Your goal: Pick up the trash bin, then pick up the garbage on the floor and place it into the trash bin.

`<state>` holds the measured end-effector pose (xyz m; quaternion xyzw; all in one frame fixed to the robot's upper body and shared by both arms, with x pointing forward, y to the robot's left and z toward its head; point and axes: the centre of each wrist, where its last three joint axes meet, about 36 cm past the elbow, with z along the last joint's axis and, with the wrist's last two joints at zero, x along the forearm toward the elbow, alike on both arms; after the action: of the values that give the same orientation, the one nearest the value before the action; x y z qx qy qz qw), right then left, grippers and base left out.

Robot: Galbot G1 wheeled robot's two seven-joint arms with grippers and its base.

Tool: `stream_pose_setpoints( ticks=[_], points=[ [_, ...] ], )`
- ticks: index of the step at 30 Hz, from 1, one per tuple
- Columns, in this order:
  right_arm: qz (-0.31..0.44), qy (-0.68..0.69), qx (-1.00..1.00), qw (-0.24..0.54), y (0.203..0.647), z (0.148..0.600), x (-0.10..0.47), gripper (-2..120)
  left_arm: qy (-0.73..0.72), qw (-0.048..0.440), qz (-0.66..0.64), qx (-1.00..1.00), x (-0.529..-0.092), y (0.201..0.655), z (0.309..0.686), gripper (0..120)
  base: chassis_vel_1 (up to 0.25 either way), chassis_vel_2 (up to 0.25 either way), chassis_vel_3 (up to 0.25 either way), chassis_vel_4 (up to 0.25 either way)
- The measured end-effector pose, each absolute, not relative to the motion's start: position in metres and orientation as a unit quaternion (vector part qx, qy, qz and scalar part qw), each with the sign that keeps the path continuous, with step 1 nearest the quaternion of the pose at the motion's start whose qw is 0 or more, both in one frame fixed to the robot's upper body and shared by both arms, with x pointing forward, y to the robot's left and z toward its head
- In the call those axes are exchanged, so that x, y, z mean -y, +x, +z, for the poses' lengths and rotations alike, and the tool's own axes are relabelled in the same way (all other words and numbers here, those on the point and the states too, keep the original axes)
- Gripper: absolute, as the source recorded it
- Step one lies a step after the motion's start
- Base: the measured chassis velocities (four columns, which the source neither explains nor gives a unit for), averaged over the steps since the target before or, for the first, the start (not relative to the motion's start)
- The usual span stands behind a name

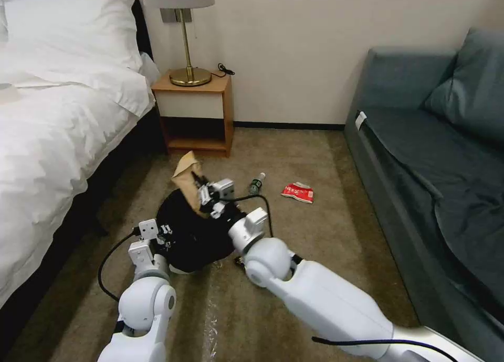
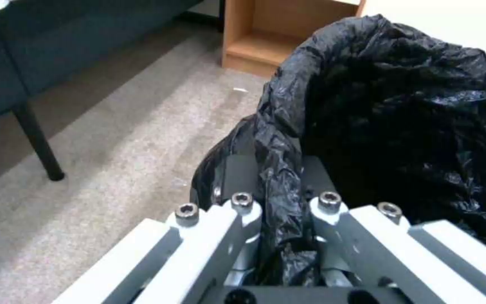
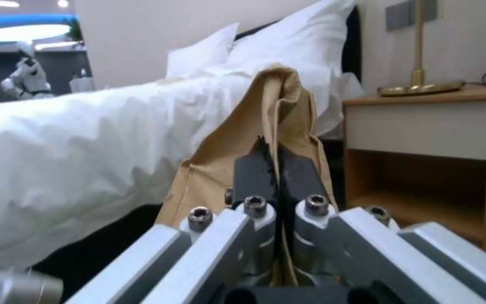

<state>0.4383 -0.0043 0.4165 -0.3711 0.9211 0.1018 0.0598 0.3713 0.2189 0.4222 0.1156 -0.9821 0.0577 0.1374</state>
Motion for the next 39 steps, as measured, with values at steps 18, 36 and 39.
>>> stream_pose_setpoints(
  ticks=[18, 36, 39],
  points=[
    [0.089, -0.375, -0.922, 0.046, 0.437, 0.383, 0.009, 23, 0.113, 0.135, 0.061, 0.983, -0.216, 0.364, 0.428, 4, 0.0, 0.0, 0.0, 0.0],
    [0.081, -0.336, -0.936, 0.066, 0.463, 0.404, 0.034, 92, 0.122, 0.136, 0.055, 0.982, -0.224, 0.366, 0.426, 4, 0.0, 0.0, 0.0, 0.0],
    [0.068, -0.298, -0.95, 0.061, 0.479, 0.41, 0.054, 99, 0.128, 0.133, 0.054, 0.981, -0.23, 0.366, 0.427, 4, 0.0, 0.0, 0.0, 0.0]
  ],
)
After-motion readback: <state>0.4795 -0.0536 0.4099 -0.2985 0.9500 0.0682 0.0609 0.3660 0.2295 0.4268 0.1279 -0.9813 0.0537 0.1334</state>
